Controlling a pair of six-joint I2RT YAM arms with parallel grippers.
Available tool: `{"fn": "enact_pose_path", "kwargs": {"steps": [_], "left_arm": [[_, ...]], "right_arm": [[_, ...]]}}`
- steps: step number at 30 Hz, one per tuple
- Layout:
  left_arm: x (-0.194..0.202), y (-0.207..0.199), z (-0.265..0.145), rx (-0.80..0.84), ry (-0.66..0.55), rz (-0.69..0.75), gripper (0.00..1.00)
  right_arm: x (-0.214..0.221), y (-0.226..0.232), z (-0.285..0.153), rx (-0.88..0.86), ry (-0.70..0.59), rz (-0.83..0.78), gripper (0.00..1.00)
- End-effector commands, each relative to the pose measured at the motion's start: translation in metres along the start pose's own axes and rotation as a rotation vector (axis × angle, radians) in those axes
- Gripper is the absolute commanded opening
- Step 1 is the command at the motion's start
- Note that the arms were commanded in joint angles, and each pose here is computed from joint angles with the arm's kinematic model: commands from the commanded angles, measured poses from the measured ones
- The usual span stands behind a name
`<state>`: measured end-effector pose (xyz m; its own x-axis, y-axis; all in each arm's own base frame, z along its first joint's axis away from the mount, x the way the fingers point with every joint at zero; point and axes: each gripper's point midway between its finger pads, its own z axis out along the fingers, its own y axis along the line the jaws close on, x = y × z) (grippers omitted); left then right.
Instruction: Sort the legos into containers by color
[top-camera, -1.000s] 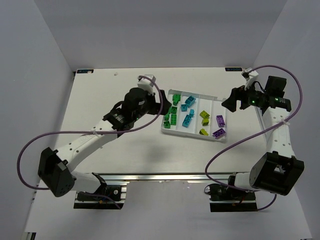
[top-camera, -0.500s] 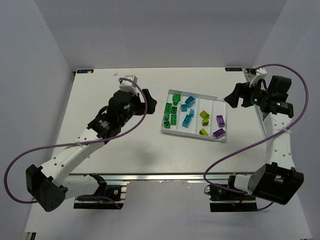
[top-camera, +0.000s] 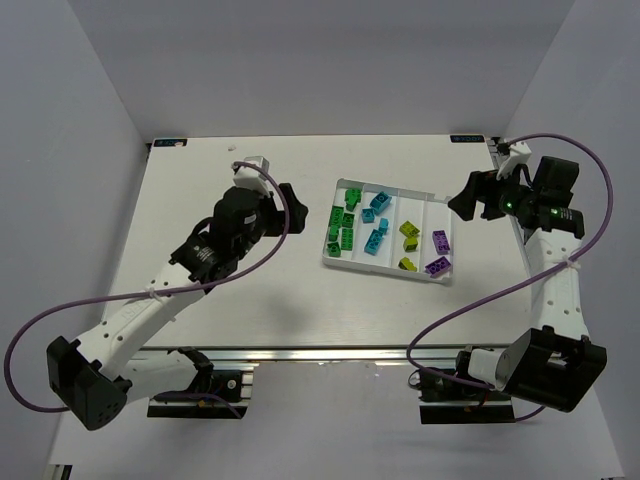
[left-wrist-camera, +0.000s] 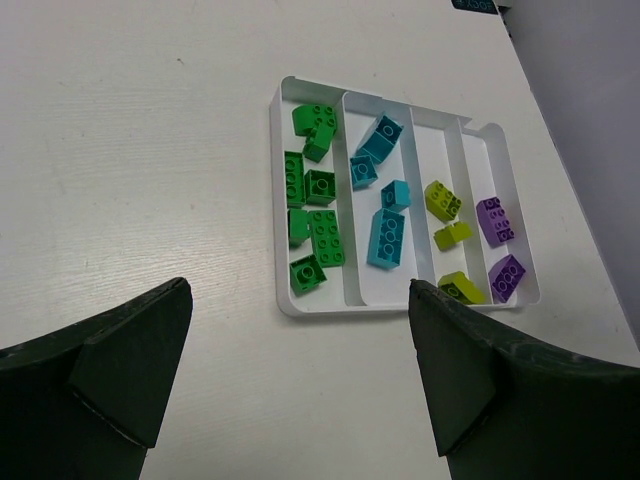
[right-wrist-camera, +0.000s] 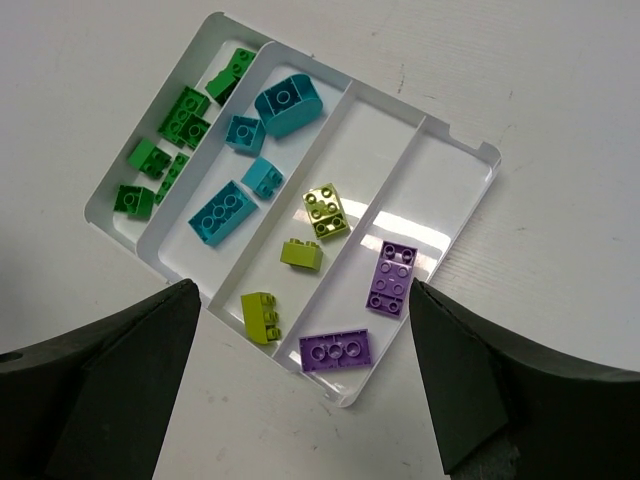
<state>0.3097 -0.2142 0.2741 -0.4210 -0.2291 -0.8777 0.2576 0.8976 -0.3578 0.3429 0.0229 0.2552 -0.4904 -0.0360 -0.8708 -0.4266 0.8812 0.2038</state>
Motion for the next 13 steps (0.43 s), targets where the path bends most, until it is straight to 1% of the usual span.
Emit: {"fn": "enact_pose_path", "kwargs": {"steps": [1, 9, 13], "left_arm": [[-0.0069, 0.0031, -0.0091, -0.008, -0.025, -0.021, 0.98], [-0.0079, 0.0053, -0.0131, -0.009, -0.043, -0.032, 0.98], [-0.0072, 0.0063, -0.0131, -0.011, -0.042, -0.033, 0.98]], "right_arm": [[-0.0008, -0.0046, -0.0033, 0.033, -0.007, -0.001, 0.89], [-0.0069, -0.0057, -0.0026, 0.028, -0.013, -0.024, 0.89], [0.0008, -0.0083, -0.0020, 0.041, 0.000, -0.036, 0.90]]}}
